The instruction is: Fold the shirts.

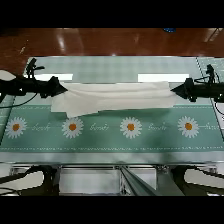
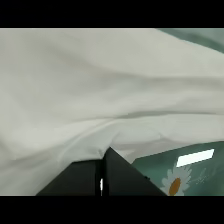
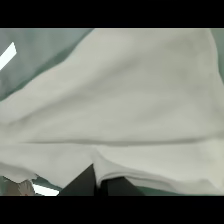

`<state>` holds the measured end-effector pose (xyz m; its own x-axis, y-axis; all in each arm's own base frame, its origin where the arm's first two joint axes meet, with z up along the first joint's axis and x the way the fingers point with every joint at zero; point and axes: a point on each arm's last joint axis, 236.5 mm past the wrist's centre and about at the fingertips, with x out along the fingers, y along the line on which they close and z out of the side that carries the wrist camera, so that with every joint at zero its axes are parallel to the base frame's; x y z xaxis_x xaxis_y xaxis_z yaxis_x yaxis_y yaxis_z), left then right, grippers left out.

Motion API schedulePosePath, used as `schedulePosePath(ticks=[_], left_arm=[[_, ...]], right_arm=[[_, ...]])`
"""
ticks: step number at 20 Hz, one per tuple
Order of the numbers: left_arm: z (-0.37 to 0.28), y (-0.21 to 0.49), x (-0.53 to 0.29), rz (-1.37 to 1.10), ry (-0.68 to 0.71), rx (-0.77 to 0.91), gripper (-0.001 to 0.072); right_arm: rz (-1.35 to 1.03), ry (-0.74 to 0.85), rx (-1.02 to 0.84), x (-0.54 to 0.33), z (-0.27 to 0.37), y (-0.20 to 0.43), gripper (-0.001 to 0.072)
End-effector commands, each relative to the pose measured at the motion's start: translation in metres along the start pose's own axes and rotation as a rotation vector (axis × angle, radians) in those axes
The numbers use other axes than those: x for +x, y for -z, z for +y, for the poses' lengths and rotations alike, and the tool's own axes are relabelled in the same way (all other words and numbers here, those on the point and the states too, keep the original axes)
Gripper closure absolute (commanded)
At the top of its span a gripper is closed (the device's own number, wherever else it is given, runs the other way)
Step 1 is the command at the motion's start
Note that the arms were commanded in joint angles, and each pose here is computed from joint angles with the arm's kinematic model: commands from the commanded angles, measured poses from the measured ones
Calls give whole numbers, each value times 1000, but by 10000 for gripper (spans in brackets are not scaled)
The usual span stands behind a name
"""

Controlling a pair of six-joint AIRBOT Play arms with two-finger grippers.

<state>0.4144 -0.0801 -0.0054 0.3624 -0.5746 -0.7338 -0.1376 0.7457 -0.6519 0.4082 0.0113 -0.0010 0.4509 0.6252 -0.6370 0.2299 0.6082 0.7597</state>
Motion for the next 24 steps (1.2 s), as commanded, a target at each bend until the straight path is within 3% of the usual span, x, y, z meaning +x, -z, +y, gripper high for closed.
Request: schedulePosePath(ticks=[1, 13, 14, 15, 16, 19, 21, 24], left_arm=[[7, -28, 25, 70, 14, -32, 684], [8, -88, 80, 52, 23, -9, 683], [7, -88, 82, 47, 21, -6, 627], [6, -86, 82, 56, 24, -4, 367], [3, -84, 79, 74, 31, 17, 205], [2, -84, 41, 138, 51, 39, 203], [24, -76, 1, 182, -17, 51, 203], [30, -73, -54, 123, -93, 71, 203]], right_arm=[[10, -10, 11, 12, 5, -27, 690], [3, -4, 124, 75, -32, -45, 688], [-3, -1, 123, 77, -32, -46, 571], [-9, -6, 136, 77, -30, -47, 332], [1, -20, 129, 75, -25, -47, 298], [35, -53, 97, 49, -17, -54, 298], [5, -47, 108, 18, -25, -64, 299], [-45, 91, 89, -20, -61, -70, 299]])
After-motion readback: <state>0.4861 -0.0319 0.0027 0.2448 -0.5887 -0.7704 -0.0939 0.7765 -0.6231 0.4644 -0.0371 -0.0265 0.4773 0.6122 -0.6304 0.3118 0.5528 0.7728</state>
